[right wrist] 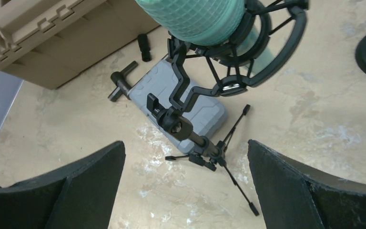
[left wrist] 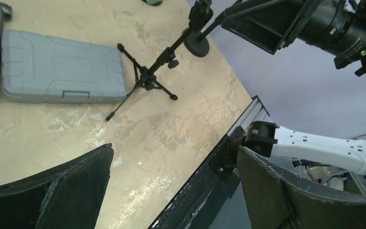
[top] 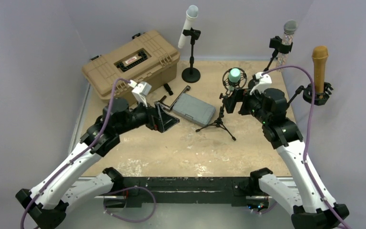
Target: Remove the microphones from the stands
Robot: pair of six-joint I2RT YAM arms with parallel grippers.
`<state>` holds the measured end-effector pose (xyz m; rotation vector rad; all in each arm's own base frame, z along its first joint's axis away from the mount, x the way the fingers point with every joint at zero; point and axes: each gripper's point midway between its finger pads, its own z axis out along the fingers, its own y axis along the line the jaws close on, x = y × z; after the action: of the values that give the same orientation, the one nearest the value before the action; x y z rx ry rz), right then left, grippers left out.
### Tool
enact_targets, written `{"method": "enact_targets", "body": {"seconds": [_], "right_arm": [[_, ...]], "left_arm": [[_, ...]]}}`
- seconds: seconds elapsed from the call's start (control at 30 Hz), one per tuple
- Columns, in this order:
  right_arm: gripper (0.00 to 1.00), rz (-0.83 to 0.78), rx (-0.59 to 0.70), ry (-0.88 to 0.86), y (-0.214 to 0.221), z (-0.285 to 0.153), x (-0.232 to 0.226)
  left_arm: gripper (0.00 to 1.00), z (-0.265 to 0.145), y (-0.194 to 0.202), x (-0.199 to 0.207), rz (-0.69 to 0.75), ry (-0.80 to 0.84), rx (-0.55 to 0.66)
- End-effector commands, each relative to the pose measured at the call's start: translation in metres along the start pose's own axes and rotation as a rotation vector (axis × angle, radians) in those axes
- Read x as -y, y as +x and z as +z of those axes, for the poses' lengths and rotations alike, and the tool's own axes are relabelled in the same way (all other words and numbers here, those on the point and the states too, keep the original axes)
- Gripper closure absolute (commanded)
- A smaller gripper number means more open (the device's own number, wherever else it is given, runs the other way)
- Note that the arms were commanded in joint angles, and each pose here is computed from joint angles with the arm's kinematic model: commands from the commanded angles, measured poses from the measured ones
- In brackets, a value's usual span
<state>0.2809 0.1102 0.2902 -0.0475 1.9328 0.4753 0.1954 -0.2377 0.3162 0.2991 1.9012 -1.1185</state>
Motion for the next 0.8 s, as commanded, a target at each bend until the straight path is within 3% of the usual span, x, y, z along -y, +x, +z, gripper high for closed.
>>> {"method": "enact_targets", "body": {"seconds": [0.0, 0.1, 0.4, 0.53, 0.77], "right_arm": [[0.02, 0.017, 0.054, -0.138, -0.005, 0.012, -0.022], [0.03, 0.020, 0.099, -0.093, -0.006, 0.014, -0.012], [0.06, -0.026, 0.263, 0.083, -0.085, -0.008, 0.003], [0.16, -0.137, 0.268, 0.066, -0.105, -0.005, -0.005], [0.10, -0.231, 0.248, 0.172, -0.118, 0.014, -0.021]], "left_arm": [[0.01, 0.023, 0.006, 0.006, 0.019, 0.020, 0.020], [0.03, 0.034, 0.015, 0.013, 0.013, 0.043, -0.015], [0.03, 0.045, 0.025, 0.026, 0.027, 0.058, -0.048], [0.02, 0.040, 0.024, 0.022, 0.035, 0.036, -0.040], [0.01, 0.034, 0.022, 0.019, 0.049, 0.012, -0.027]]}}
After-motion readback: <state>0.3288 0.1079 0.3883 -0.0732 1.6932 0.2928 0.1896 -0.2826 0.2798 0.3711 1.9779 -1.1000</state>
